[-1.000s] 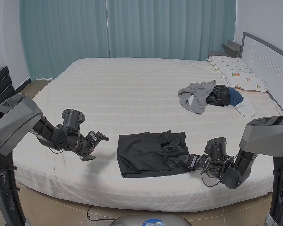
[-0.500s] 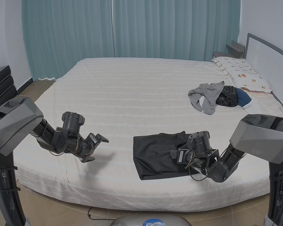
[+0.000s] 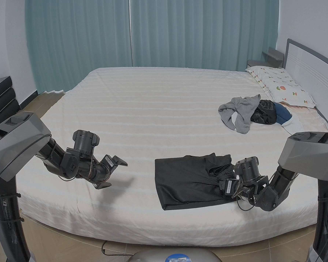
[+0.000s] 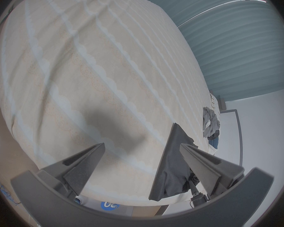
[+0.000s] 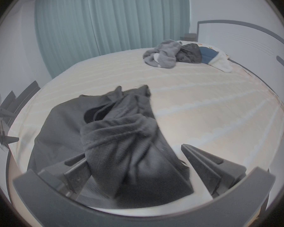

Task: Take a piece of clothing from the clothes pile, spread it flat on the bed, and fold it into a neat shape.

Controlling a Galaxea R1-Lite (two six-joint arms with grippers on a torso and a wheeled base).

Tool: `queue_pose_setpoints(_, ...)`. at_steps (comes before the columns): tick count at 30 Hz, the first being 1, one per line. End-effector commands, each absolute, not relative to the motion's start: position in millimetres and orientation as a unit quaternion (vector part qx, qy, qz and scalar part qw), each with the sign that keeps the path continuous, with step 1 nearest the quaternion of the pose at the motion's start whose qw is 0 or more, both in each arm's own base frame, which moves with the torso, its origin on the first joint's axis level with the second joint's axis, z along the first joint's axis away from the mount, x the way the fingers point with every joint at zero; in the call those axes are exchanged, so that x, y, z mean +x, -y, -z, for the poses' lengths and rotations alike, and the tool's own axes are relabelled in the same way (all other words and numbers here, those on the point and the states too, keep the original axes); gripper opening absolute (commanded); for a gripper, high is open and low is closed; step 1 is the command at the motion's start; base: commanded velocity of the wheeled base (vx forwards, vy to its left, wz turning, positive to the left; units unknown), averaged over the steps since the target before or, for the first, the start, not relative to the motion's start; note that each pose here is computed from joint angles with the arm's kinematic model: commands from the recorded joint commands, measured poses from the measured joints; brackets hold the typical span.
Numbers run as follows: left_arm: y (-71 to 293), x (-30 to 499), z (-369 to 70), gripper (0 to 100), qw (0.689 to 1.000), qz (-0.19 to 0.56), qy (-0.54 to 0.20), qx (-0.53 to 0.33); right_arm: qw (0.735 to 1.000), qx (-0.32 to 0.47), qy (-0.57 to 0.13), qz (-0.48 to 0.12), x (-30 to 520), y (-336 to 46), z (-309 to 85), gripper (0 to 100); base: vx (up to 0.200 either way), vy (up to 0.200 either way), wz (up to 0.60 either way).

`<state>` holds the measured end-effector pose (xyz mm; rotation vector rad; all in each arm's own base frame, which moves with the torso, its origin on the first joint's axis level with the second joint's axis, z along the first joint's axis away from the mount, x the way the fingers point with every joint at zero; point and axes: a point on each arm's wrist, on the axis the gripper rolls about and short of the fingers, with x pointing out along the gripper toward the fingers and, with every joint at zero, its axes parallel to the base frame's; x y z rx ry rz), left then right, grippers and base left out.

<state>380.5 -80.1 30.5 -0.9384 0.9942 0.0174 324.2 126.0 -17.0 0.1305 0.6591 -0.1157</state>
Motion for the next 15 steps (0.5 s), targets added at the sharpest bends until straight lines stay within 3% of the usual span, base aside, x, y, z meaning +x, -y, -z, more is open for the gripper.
queue_pose_setpoints(1,80,381,-30,100,0.775,-0.009,-0.460,-0.433,0.937,0.088,-0.330,0.077,309,-99,3,100,0.000,0.000,0.00)
queue_pose_setpoints(7,80,381,-29,100,0.775,-0.009,-0.460,-0.433,0.924,0.115,-0.355,0.088,300,-74,7,100,0.000,0.000,0.00)
queue_pose_setpoints(15,80,381,-29,100,0.775,-0.009,-0.460,-0.433,0.925,0.138,-0.342,0.088,291,-57,-7,100,0.000,0.000,0.00)
